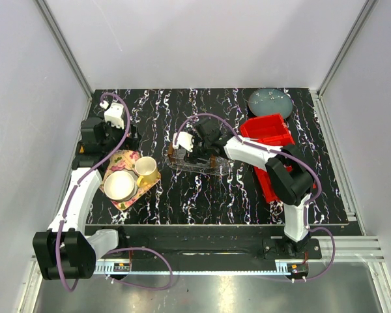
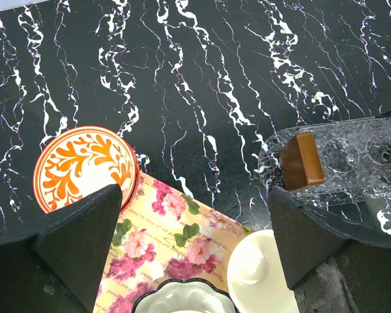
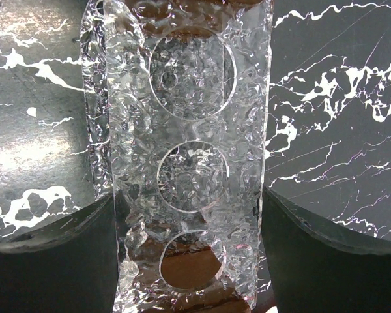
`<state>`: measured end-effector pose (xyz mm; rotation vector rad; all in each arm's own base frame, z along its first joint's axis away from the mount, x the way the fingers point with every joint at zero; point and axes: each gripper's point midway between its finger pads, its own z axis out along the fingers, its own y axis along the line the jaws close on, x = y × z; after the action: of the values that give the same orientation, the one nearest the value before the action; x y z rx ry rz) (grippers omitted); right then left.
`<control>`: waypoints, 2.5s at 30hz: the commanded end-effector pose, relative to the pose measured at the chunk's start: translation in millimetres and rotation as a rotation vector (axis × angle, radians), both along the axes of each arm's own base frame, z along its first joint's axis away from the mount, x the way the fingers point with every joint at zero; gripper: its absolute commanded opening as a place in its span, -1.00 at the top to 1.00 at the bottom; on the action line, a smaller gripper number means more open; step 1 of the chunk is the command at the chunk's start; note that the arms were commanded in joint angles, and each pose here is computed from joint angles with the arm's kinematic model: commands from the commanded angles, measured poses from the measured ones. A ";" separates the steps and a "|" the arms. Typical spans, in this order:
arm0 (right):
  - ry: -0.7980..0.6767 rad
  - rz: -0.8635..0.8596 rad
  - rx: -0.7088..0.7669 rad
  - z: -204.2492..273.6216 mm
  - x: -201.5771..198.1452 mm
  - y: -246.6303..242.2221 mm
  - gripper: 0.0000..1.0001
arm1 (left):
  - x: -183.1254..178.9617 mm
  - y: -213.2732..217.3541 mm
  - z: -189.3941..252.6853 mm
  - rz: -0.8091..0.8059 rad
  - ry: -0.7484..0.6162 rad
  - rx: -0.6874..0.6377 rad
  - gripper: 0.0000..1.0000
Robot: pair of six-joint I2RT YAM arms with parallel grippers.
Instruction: Prepare toiletry sets of a toothbrush and toothpaste on the tray
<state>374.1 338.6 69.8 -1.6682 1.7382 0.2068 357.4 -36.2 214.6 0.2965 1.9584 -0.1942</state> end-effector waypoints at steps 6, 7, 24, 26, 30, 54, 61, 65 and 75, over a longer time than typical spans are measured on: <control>-0.069 0.004 0.040 18.5 14.4 5.0 -0.31 | 8.9 0.6 17.9 -0.003 -0.077 0.015 -0.98; -0.068 0.008 0.042 18.5 13.5 6.0 -0.31 | 8.7 1.0 17.2 -0.003 -0.076 0.016 -0.98; -0.043 0.062 0.050 14.6 5.2 10.4 -0.31 | 8.0 2.0 17.3 0.003 -0.077 0.017 -0.98; -0.041 0.059 0.053 15.0 5.6 10.9 -0.32 | 8.1 2.2 17.6 0.004 -0.077 0.017 -0.98; -0.041 0.050 0.049 13.0 7.7 11.1 -0.34 | 8.2 2.2 16.7 0.004 -0.075 0.017 -0.98; -0.019 -0.003 0.072 17.2 11.9 14.1 -1.00 | 6.6 1.7 15.7 -0.001 -0.076 0.023 -0.98; -0.025 -0.034 0.094 29.8 14.0 14.3 -0.99 | 6.8 2.2 18.5 0.000 -0.084 0.024 -0.98; -0.008 -0.042 0.109 40.8 9.6 14.7 -0.99 | 7.0 1.5 20.4 -0.004 -0.087 0.023 -0.98; 0.043 -0.060 0.148 67.9 -12.4 11.2 -0.99 | 7.9 -2.0 21.8 -0.021 -0.088 0.014 -0.98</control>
<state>366.0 342.9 81.3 -1.5984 1.8194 0.2901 357.7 -36.0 215.0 0.3045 1.9550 -0.1896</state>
